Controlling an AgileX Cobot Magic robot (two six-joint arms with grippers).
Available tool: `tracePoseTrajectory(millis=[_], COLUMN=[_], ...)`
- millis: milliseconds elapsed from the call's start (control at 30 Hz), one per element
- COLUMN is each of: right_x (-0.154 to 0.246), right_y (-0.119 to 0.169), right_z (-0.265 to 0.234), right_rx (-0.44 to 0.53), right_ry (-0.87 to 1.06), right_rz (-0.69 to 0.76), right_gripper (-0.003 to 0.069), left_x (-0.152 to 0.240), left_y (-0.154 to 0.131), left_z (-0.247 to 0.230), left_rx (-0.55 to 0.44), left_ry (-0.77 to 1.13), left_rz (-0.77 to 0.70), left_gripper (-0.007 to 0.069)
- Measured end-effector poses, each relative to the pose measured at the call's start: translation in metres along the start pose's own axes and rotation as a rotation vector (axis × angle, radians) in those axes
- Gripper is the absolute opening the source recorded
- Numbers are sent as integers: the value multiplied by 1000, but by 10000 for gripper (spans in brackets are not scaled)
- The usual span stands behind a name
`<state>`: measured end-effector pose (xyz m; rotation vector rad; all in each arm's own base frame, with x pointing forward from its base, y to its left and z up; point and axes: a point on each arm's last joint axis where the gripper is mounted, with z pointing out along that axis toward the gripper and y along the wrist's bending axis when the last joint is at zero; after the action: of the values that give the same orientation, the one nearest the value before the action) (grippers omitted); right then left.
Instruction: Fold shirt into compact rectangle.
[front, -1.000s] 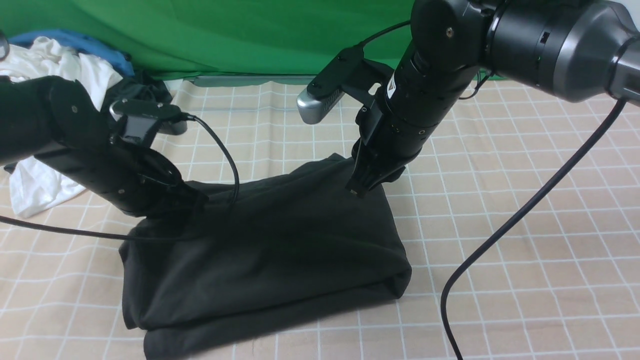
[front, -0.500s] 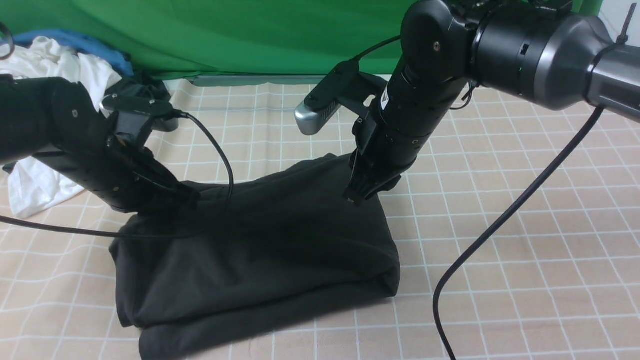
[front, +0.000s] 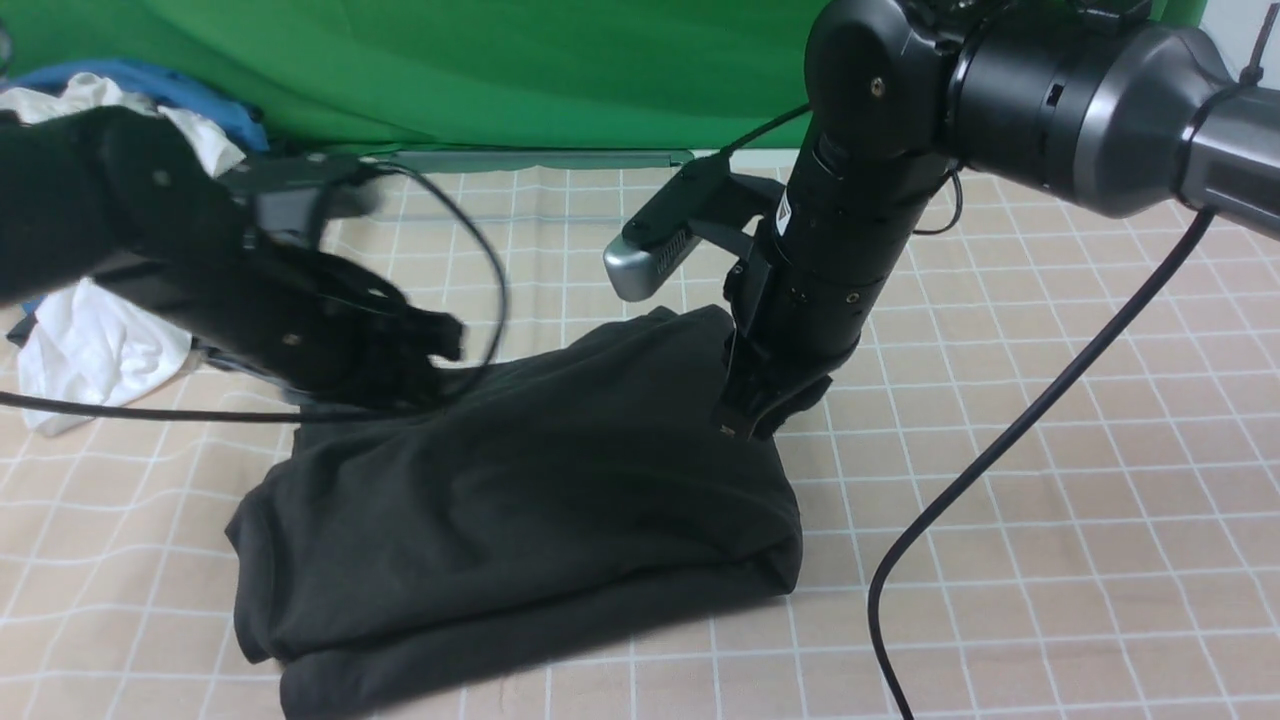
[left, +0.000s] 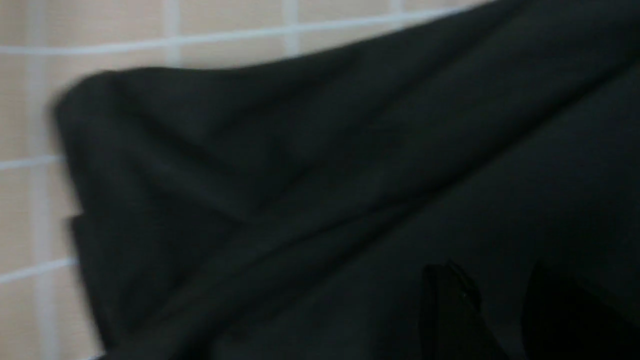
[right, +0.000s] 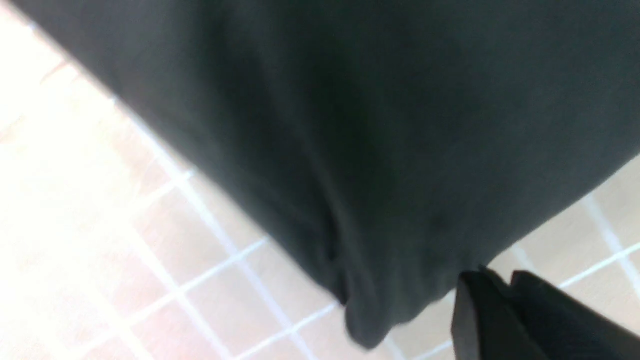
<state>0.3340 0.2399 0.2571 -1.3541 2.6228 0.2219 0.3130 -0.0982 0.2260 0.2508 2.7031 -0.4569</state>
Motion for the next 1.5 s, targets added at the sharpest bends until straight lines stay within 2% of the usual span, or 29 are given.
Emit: tracePoseTrajectory(millis=[100,200,333,533,667,867,1033,1200,1500], right_x=[1,-2,-9,-12,-9,-4,2,5,14], right_y=[1,6,12,9,2,-14,-27,-27,-25], right_z=[0,0,8,43,70,82,80,80,63], right_rx=[-15,-66,-161,-199,-173,-61,-47,-46,-26], right_ry=[7,-15,-61,-8,64,107,121,150,178], right_rz=[13,56,110,189,227,296,341,337,323], right_gripper=[39,34,34,34,36,35,35,35,35], left_x=[5,11,15,17,17,18,37,63,68], left_y=[-24,-28,-13,5,3,-8,-5,2,1], left_z=[14,35,61,67,61,30,34,44,29], left_rx=[62,67,38,20,34,68,60,37,15], left_ry=[42,100,173,218,220,225,320,383,359], left_rz=[30,25,-52,-130,-115,-62,-59,-79,-27], left_gripper=[85,25,18,19,19,19,19,19,19])
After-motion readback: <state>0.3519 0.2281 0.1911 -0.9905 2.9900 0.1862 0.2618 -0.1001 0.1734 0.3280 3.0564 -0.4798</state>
